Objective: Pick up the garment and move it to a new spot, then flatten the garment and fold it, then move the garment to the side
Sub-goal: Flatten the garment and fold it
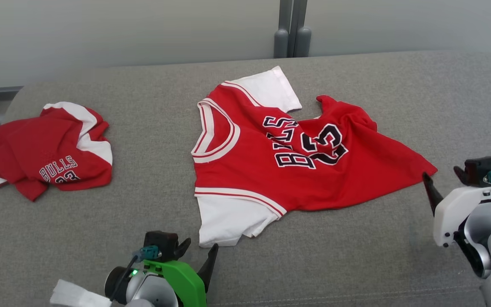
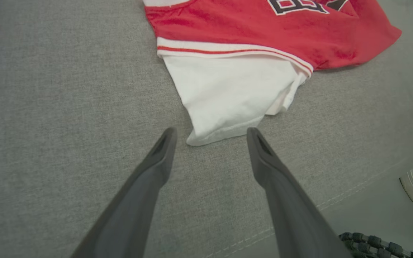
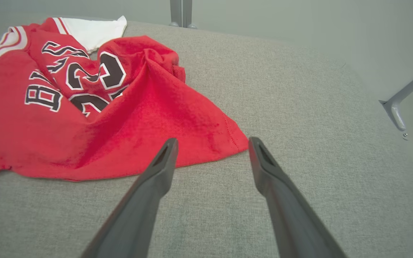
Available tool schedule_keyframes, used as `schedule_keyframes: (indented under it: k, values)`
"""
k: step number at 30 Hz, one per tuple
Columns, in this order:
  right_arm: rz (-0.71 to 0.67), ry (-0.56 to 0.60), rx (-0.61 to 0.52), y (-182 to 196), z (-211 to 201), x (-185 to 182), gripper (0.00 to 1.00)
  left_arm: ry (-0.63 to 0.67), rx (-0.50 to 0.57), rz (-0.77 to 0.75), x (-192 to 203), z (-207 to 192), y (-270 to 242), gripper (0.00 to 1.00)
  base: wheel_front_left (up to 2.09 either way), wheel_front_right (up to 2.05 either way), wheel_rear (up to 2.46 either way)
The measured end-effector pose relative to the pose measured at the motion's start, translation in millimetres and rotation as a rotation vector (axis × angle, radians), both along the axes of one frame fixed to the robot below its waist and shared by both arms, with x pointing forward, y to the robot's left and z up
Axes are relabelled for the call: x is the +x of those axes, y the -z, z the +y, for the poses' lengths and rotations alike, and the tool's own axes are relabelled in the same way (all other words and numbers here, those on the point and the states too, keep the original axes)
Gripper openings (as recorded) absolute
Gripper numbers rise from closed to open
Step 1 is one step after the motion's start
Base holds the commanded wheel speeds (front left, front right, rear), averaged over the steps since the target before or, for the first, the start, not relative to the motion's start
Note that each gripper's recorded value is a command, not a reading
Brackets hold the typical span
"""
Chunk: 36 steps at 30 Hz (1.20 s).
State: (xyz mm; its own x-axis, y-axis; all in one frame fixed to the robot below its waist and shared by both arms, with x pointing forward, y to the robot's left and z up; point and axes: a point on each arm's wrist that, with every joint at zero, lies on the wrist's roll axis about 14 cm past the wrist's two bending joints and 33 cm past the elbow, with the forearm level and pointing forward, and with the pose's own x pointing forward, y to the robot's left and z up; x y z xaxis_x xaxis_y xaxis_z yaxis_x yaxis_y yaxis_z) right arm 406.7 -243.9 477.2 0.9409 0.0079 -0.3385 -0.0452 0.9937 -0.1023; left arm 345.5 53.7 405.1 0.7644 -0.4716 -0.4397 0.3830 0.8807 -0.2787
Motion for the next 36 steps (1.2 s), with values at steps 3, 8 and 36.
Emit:
schedule_keyframes:
  k: [3,8,36]
  values:
    - [0.021,0.017,-0.054,3,-12,10,1.00,0.025,0.024,0.033,4,-3,10,1.00,0.00,0.00,0.00]
    - [0.074,0.024,-0.078,18,-14,19,1.00,0.039,0.035,0.081,8,-5,24,0.87,0.00,0.00,0.00]
    - [0.230,0.184,-0.049,79,-53,53,1.00,0.035,0.021,0.120,25,-1,43,0.00,0.00,0.00,0.00]
